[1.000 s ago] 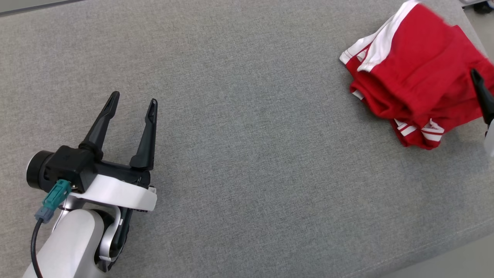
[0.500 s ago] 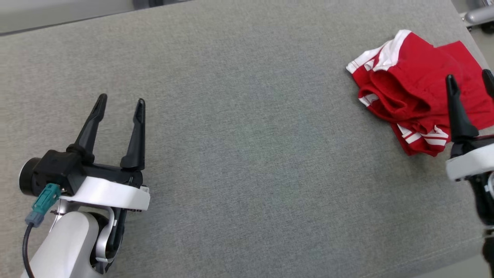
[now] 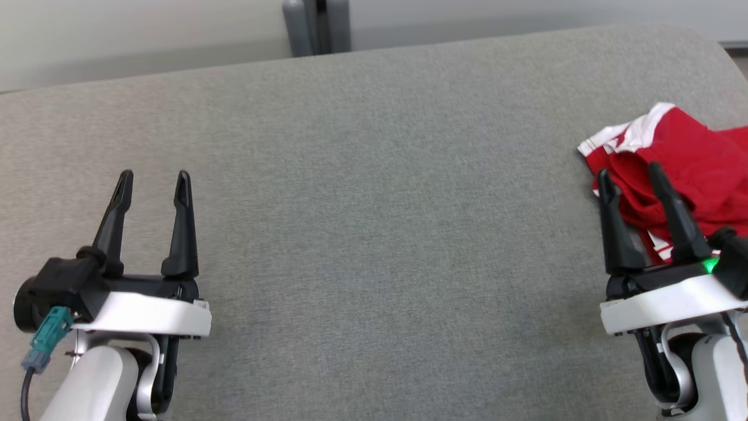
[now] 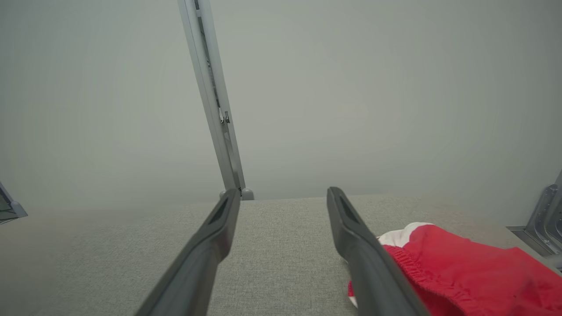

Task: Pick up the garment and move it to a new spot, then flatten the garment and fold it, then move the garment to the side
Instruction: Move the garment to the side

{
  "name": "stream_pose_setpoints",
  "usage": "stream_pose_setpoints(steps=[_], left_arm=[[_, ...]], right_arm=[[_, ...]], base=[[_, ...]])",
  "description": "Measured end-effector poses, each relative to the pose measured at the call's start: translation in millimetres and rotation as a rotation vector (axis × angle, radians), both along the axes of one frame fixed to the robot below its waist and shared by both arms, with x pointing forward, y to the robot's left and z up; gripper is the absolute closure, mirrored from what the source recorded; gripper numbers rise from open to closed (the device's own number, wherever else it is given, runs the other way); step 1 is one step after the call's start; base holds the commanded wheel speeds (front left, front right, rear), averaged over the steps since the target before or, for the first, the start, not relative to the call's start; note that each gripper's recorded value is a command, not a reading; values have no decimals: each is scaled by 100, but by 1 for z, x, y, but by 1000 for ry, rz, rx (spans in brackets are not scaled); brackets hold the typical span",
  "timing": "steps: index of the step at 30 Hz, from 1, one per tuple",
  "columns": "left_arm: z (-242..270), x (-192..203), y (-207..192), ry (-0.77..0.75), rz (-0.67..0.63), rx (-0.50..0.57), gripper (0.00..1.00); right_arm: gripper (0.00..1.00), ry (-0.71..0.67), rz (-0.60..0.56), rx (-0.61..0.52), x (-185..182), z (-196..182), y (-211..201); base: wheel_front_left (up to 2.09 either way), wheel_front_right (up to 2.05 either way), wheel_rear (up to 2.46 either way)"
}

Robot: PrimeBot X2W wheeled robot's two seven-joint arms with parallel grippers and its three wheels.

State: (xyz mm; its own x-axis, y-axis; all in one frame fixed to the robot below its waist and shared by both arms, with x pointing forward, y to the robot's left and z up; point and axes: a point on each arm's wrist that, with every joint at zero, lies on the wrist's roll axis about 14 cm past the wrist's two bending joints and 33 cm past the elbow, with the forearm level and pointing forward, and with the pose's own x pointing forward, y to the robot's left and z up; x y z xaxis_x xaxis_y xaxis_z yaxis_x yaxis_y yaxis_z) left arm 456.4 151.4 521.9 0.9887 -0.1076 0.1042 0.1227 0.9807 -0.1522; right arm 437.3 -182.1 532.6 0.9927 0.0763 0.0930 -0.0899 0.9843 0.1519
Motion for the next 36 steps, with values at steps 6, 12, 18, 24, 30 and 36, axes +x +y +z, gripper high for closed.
stream_pose_setpoints(steps=[6,12,18,24,30,36], left_arm=[[7,-28,20,-5,59,9,0],[8,-52,32,3,81,14,0],[8,-72,42,8,103,22,0],[4,-85,42,19,102,17,0],[-3,-94,42,42,105,15,0],[-4,-94,44,47,108,11,0]], right_arm=[[0,33,35,12,-11,-8,16],[0,47,51,-3,-24,-11,23],[0,61,59,-22,-39,-13,26],[0,61,45,-22,-49,-12,22],[0,73,32,-23,-59,-15,17],[0,70,29,-22,-59,-13,16]], base=[[0,0,0],[0,0,0],[0,0,0],[0,0,0],[0,0,0],[0,0,0]])
